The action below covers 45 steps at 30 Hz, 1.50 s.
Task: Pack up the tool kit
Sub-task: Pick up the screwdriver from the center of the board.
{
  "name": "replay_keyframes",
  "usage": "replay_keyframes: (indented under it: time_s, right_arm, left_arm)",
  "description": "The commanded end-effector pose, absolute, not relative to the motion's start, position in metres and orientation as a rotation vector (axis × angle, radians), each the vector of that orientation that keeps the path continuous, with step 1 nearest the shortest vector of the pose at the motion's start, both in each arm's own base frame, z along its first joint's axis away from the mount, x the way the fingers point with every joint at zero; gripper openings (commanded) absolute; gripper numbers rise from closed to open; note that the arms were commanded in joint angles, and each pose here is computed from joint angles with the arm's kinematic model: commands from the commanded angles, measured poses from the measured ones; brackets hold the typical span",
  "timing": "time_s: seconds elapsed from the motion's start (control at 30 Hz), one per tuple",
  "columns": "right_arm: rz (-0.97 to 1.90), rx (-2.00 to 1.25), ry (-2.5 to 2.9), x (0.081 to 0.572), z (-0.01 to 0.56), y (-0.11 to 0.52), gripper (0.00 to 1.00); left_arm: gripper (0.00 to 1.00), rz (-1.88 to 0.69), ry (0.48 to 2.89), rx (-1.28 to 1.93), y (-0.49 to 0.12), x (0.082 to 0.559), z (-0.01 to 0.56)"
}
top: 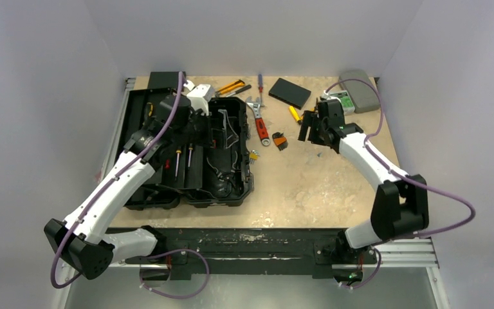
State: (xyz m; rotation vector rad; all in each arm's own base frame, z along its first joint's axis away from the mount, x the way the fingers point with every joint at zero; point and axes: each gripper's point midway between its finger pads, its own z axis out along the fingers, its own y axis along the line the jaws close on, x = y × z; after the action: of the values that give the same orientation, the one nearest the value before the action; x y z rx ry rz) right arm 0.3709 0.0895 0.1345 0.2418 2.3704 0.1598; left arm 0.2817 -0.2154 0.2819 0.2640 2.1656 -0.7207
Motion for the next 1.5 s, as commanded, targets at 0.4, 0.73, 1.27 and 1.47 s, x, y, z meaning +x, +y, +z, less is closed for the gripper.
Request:
replay_keyframes:
  time_s: [0.4, 0.73, 1.27, 1.47]
  right_arm:
    - [-0.027, 0.057, 2.427, 0.504, 0.110, 0.105, 0.62]
    - [-0.135, 0.027, 2.514, 0.536, 0.061, 0.102, 0.53]
    - [0.005, 0.056, 2.540, 0.528, 0.057, 0.109, 0.00]
    - [0.193, 0.052, 2.456, 0.505, 0.105, 0.127, 0.00]
  left_arm:
    - [1.00, -0.884, 1.971, 0.460, -0.255, 0.279, 0.302]
    - [1.00, -0.869, 1.956, 0.490, -0.262, 0.291, 0.300]
    - [1.00, -0.872, 1.986, 0.493, -0.266, 0.296, 0.295]
    - [0.99, -0.955, 1.995, 0.433, -0.273, 0.291, 0.301]
